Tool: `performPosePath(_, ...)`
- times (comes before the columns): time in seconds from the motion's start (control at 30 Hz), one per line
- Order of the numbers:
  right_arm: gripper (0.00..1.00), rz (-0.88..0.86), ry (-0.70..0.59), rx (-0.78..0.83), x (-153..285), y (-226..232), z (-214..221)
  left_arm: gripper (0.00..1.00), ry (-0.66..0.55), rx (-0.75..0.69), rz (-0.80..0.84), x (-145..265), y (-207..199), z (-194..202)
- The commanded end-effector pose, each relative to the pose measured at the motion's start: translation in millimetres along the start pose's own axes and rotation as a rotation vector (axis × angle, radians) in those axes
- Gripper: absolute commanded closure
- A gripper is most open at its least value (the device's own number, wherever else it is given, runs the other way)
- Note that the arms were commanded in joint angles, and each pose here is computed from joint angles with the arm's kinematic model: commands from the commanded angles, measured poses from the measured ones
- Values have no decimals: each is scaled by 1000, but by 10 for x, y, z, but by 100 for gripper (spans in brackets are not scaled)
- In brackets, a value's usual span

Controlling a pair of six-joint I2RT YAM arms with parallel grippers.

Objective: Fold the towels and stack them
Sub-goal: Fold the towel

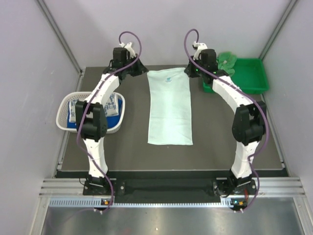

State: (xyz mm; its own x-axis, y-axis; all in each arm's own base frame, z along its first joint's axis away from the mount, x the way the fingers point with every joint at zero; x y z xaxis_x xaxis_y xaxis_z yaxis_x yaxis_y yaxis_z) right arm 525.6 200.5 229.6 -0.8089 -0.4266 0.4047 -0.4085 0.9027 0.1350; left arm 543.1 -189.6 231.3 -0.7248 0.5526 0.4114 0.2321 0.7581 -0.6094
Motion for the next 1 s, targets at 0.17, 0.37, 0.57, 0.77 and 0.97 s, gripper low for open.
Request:
performPosePath(0.17,100,-35,-99,-39,155,64,-30,100,-43,-7,117,74,-65,189)
performPosePath(0.37,100,-30,-83,-71,402,81,361,100,-14,9,97,240,-38,561)
performPosePath(0.57,100,-37,-41,-114,710,168,829,100,26,1,63,464,-60,975)
performPosePath(0.77,100,-58,-6,-132,906,312,1214,100,71,-8,32,636,-63,1329)
performPosePath(0.97,100,-56,9,-128,1092,381,1423,100,98,-13,20,783,-77,1569)
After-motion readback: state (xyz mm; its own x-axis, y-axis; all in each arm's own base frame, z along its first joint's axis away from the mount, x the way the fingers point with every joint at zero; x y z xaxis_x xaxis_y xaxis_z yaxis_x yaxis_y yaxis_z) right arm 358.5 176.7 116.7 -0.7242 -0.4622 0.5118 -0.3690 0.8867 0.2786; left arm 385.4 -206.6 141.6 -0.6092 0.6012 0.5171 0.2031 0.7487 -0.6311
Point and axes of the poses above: each gripper's point midway between its finger pads, its own x axis back along the fingers, its own y axis along the line the jaws close on, z = x × y, the point moved 2 cm from there along x, back along the fingers, and after that the axes turned 5 degrees about x, right-handed, at the moved point
